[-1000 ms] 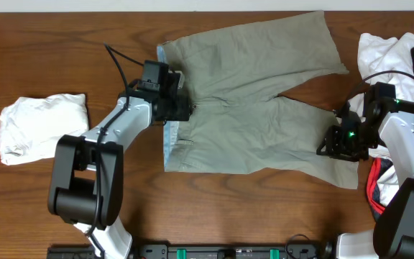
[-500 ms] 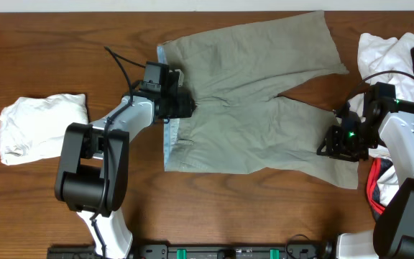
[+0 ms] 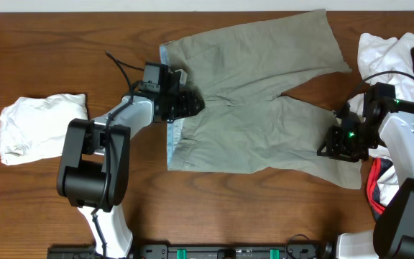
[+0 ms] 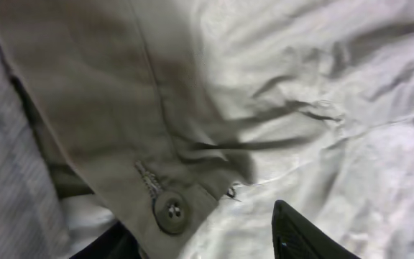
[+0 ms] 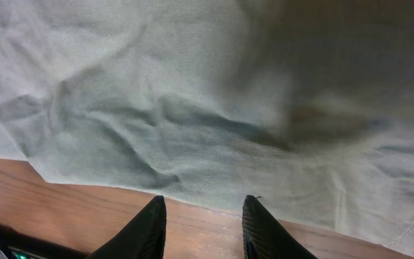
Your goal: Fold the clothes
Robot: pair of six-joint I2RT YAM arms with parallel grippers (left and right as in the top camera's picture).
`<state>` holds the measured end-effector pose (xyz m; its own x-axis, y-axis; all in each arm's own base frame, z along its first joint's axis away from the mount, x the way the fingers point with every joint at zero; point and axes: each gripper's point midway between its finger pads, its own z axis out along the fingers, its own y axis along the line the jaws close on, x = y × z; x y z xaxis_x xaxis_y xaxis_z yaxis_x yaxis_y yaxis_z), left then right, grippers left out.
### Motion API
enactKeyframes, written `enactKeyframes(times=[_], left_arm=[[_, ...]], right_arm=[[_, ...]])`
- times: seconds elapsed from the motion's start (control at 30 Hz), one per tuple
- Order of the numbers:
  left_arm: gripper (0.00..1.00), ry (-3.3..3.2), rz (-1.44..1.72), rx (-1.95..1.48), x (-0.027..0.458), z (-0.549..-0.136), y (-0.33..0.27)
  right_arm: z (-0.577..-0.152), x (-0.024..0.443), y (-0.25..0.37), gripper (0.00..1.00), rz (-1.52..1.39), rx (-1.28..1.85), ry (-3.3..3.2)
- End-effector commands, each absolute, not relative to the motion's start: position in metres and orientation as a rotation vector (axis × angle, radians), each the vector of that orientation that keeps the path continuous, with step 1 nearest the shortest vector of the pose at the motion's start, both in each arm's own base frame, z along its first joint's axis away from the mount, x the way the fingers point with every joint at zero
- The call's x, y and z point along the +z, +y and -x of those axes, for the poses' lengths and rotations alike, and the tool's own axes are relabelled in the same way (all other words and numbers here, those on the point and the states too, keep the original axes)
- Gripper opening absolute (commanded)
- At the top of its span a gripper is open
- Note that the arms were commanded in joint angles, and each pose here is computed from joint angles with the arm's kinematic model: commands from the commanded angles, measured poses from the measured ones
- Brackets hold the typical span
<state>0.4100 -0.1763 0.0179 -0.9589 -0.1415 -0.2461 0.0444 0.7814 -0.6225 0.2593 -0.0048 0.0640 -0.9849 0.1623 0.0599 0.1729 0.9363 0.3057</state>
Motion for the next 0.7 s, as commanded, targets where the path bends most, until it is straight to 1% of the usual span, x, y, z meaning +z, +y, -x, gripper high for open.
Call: enactKeyframes(times=[0.0, 0.13, 0.17, 0.27, 0.37, 0.53, 0.67], left_arm=[[0.53, 2.714, 0.200, -1.097, 0.021, -0.404, -0.184], [0.53, 2.710, 0.254, -1.109, 0.022, -0.407, -0.184], [0.50, 2.707, 0.252, -1.109, 0.022, -0.407, -0.184], [0.25, 2.704, 0.251, -1.108, 0.022, -0.408, -0.184], [0.14, 2.706, 0.259, -1.079, 0.020, -0.409, -0.181], [0.06, 2.711, 0.265, -1.033, 0.017, -0.411, -0.174], [0.05, 2.767, 0.329, -0.971, 0.008, -0.404, -0.154]], right_arm=[[-0.259, 0.063, 0.000, 0.34, 0.238, -0.504, -3.050], [-0.257, 0.063, 0.000, 0.33, 0.239, -0.504, -3.043], [-0.257, 0.063, 0.000, 0.33, 0.239, -0.504, -3.042], [-0.256, 0.063, 0.000, 0.32, 0.240, -0.504, -3.036], [-0.255, 0.063, 0.001, 0.32, 0.241, -0.505, -3.034], [-0.255, 0.063, 0.000, 0.32, 0.241, -0.504, -3.035], [-0.256, 0.063, 0.000, 0.32, 0.241, -0.504, -3.037]])
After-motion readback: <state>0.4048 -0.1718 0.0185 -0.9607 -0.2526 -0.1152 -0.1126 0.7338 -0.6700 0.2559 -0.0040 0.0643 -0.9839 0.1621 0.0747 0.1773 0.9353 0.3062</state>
